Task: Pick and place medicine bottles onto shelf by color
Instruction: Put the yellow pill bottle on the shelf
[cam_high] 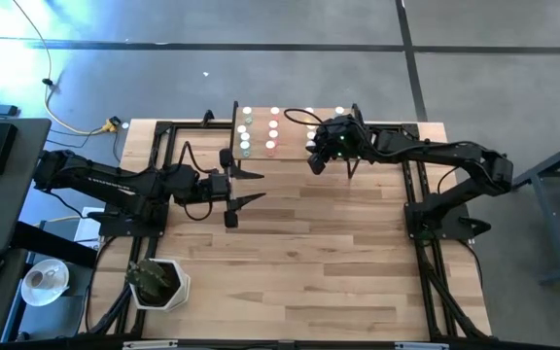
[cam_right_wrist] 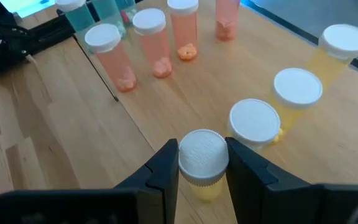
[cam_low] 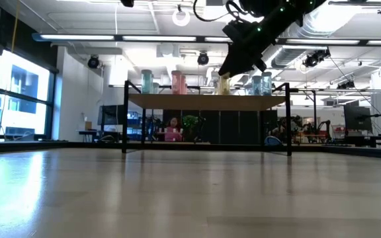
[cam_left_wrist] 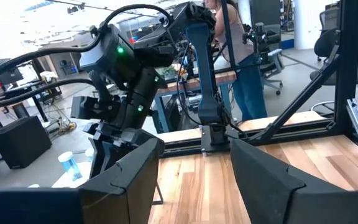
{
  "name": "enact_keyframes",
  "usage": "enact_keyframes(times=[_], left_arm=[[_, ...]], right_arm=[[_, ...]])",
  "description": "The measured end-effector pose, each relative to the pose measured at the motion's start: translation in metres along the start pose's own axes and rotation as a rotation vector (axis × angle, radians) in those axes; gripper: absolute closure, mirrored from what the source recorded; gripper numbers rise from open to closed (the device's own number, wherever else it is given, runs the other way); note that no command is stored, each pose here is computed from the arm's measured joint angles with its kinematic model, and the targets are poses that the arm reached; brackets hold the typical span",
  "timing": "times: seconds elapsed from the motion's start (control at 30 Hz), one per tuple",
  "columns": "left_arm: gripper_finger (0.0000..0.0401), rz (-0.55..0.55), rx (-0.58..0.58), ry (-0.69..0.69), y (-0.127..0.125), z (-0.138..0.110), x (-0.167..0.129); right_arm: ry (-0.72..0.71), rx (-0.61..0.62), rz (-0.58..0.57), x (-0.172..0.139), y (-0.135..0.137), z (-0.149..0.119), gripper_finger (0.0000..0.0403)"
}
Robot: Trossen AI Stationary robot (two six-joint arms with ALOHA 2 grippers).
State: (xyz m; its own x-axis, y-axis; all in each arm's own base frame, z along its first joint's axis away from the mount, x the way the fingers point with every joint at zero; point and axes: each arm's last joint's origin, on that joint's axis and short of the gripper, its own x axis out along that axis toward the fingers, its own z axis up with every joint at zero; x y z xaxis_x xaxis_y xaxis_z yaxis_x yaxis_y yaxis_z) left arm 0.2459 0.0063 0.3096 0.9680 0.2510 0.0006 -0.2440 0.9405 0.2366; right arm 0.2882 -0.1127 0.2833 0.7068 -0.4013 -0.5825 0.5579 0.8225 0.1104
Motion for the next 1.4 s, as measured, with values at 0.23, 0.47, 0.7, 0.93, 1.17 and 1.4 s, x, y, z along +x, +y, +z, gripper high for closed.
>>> enact_keyframes(times=[0.23,0.47,0.7,0.93,1.17,1.4], left_arm=[[0.0211,0.000,0.000,0.000,0.0000,0.0000,0.0000],[0.0213,0.000,0.000,0.000,0.0001,0.0000,0.0000],[0.0212,0.000,0.000,0.000,0.0001,0.0000,0.0000],[0.0211,0.000,0.000,0.000,0.0001,0.0000,0.0000],[0.0212,0.000,0.000,0.000,0.0001,0.0000,0.0000],[0.0213,0.000,0.000,0.000,0.0001,0.0000,0.0000]], right_arm=[[-0.003,0.010,0.001,-0.0001,0.0001,0.0003,0.0311],[0.001,0.018,0.000,-0.0001,0.0001,-0.0001,0.0311],[0.010,0.015,-0.002,-0.0004,-0.0002,-0.0010,0.0311],[0.011,0.014,-0.002,-0.0004,-0.0002,-0.0010,0.0310],[0.009,0.016,-0.022,-0.0004,-0.0007,-0.0012,0.0268],[0.009,0.008,-0.023,-0.0004,-0.0007,-0.0012,0.0233]])
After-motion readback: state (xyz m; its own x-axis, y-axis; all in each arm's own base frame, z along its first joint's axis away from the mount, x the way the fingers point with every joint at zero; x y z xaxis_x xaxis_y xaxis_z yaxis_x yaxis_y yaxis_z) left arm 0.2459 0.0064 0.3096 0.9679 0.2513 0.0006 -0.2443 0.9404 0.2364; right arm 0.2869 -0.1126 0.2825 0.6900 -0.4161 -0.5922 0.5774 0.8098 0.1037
